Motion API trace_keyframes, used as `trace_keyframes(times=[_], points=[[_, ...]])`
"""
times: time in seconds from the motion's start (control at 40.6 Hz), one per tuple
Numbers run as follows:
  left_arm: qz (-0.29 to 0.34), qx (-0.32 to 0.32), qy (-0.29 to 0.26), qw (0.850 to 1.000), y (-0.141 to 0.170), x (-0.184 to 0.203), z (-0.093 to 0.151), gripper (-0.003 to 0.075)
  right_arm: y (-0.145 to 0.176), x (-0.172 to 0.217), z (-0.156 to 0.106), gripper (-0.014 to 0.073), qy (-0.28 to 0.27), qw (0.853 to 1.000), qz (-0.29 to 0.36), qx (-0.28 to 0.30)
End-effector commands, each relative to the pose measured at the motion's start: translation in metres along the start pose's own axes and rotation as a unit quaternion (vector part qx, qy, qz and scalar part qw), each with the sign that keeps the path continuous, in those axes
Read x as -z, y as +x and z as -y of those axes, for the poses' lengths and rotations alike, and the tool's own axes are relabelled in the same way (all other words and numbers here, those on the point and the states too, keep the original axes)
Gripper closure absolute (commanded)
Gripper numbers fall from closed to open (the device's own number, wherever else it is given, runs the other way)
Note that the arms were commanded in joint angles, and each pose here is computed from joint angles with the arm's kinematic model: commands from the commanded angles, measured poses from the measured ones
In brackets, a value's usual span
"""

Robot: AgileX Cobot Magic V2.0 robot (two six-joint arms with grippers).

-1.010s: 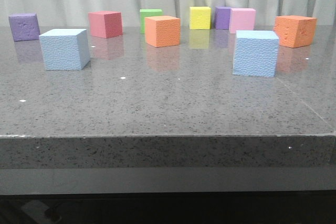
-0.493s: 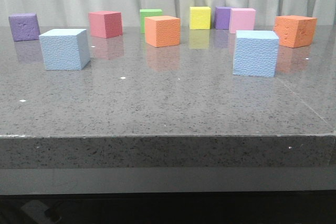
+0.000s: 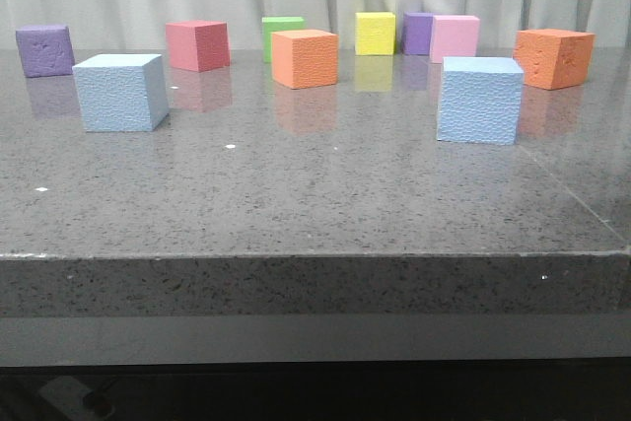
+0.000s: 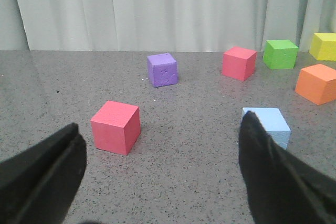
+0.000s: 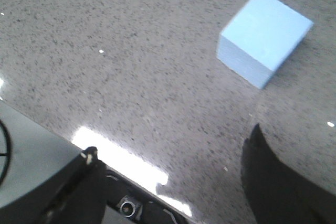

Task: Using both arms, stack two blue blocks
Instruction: 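Lower the open right gripper over the light blue cube nearer it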

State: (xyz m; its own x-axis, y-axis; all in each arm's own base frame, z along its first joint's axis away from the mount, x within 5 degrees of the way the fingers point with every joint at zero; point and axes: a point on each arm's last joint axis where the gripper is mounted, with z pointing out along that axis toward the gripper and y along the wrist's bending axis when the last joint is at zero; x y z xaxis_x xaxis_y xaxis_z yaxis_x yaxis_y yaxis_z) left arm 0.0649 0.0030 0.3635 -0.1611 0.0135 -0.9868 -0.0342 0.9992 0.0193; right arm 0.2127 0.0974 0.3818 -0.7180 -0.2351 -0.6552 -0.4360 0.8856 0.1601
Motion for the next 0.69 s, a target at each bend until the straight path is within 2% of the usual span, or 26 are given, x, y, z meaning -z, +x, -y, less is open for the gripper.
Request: trace_keyframes(times=[0.0,0.123,0.345,0.665], points=[[0.049,0.003,0.000,0.999,-0.016,0.001,0.000,0.0135,-0.027,-0.005,-0.003,0.0055,-0.001,1.000,0.019,-0.023],[0.049,0.003,0.000,0.999,-0.016,0.001,0.000,0.0135,-0.049,-0.024,0.006,0.0055,0.038,0.997,-0.017,-0.071],[0.049,0.003,0.000,0.999,-0.016,0.001,0.000,0.0135,-0.080,-0.056,0.021,0.0055,0.110,0.983,-0.058,-0.137],[0.049,0.003,0.000,0.999,-0.016,0.001,0.000,0.0135,-0.109,-0.099,0.035,0.0052,0.132,0.974,-0.072,-0.171]])
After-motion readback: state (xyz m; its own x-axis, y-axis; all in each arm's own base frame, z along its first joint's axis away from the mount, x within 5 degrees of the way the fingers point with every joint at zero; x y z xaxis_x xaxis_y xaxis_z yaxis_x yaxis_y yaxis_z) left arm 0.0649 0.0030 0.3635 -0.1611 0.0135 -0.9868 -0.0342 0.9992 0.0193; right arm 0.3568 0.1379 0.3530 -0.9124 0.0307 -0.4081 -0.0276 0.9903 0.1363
